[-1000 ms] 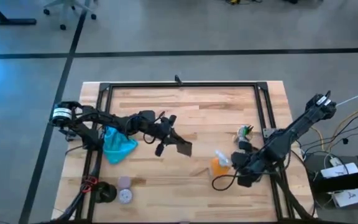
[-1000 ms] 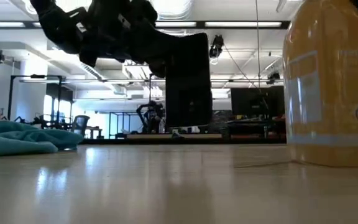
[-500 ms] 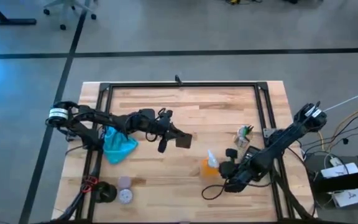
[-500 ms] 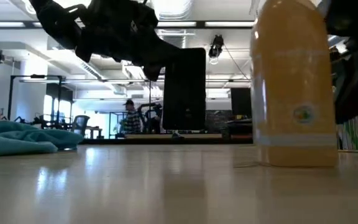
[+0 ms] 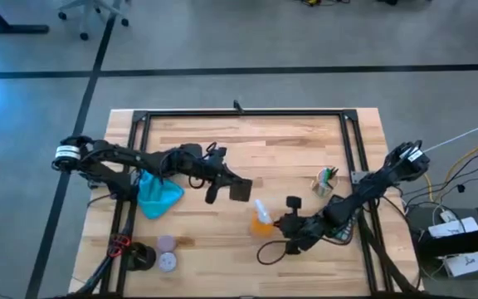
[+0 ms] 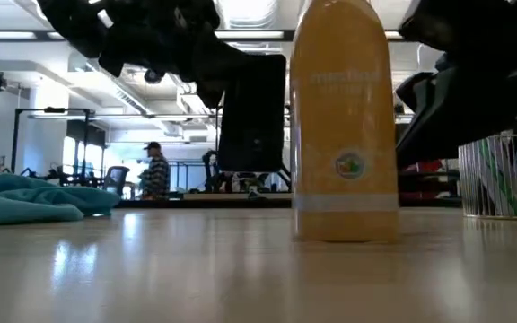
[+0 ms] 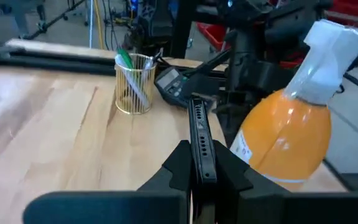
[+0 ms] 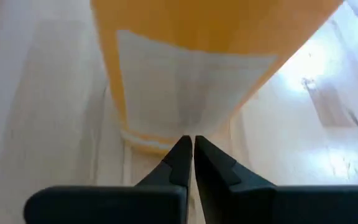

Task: Apply microfiber cloth
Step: Spray the front and back of the black cellphone using the orange spray bottle

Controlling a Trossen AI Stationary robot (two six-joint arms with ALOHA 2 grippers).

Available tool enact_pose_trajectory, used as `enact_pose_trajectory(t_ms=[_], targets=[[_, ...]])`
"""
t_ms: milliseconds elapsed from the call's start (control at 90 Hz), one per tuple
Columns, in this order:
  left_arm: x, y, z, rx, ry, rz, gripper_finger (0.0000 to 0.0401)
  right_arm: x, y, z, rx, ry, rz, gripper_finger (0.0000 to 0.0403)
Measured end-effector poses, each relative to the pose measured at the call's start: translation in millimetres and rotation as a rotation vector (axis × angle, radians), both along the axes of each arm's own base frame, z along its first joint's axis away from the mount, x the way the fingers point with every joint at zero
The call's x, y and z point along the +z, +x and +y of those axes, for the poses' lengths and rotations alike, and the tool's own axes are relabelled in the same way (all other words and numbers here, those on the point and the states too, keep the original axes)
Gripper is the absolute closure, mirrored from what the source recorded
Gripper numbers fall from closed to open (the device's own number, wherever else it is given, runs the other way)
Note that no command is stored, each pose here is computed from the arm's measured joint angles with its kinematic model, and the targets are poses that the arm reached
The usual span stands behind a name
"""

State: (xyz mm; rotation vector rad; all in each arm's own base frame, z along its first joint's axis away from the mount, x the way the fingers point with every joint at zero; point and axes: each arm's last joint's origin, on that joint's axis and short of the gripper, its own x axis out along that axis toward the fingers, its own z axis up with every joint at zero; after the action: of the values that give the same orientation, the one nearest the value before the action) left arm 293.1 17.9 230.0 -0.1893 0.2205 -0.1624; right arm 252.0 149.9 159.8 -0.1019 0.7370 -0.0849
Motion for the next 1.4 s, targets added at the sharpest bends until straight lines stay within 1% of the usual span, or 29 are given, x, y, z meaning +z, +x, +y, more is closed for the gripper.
enact_pose_trajectory(t_ms=[167, 278, 356, 467, 567, 678, 778, 867, 989, 1056, 1222, 1333, 1400], targets=[[7, -4, 3, 0.137, -0.008, -0.004, 0.0390, 24, -13, -12, 0.047, -0.010, 0.029, 0.0400], [12, -9, 2, 0.220, 0.009, -0.005, 0.0390, 50, -22, -29, 0.085, 0.047, 0.011, 0.0374], [17, -11, -4, 0.258, 0.020, -0.026, 0.0390, 68, -27, -41, 0.118, 0.080, -0.026, 0.0339], [25, -15, -15, 0.352, 0.035, -0.060, 0.0390, 90, -34, -58, 0.184, 0.116, -0.095, 0.0272], [26, -16, -28, 0.419, 0.043, -0.076, 0.0390, 105, -36, -73, 0.208, 0.095, -0.170, 0.0209], [25, -13, -41, 0.470, 0.033, -0.110, 0.0390, 114, -33, -83, 0.221, 0.059, -0.244, 0.0144], [24, -11, -45, 0.512, 0.030, -0.137, 0.0390, 115, -27, -88, 0.300, 0.076, -0.268, 0.0093], [26, -11, -46, 0.517, 0.023, -0.155, 0.0390, 115, -19, -93, 0.353, 0.097, -0.301, 0.0061], [27, -11, -49, 0.518, 0.019, -0.159, 0.0390, 117, -11, -98, 0.414, 0.126, -0.353, 0.0047], [28, -12, -51, 0.528, 0.021, -0.162, 0.0391, 115, -7, -99, 0.443, 0.133, -0.358, 0.0046], [32, -12, -57, 0.522, 0.043, -0.174, 0.0391, 107, 8, -102, 0.468, 0.096, -0.386, 0.0045], [31, -14, -57, 0.534, 0.061, -0.149, 0.0391, 104, 16, -100, 0.553, 0.130, -0.431, 0.0045], [31, -16, -57, 0.538, 0.065, -0.134, 0.0391, 103, 20, -99, 0.571, 0.137, -0.445, 0.0045]])
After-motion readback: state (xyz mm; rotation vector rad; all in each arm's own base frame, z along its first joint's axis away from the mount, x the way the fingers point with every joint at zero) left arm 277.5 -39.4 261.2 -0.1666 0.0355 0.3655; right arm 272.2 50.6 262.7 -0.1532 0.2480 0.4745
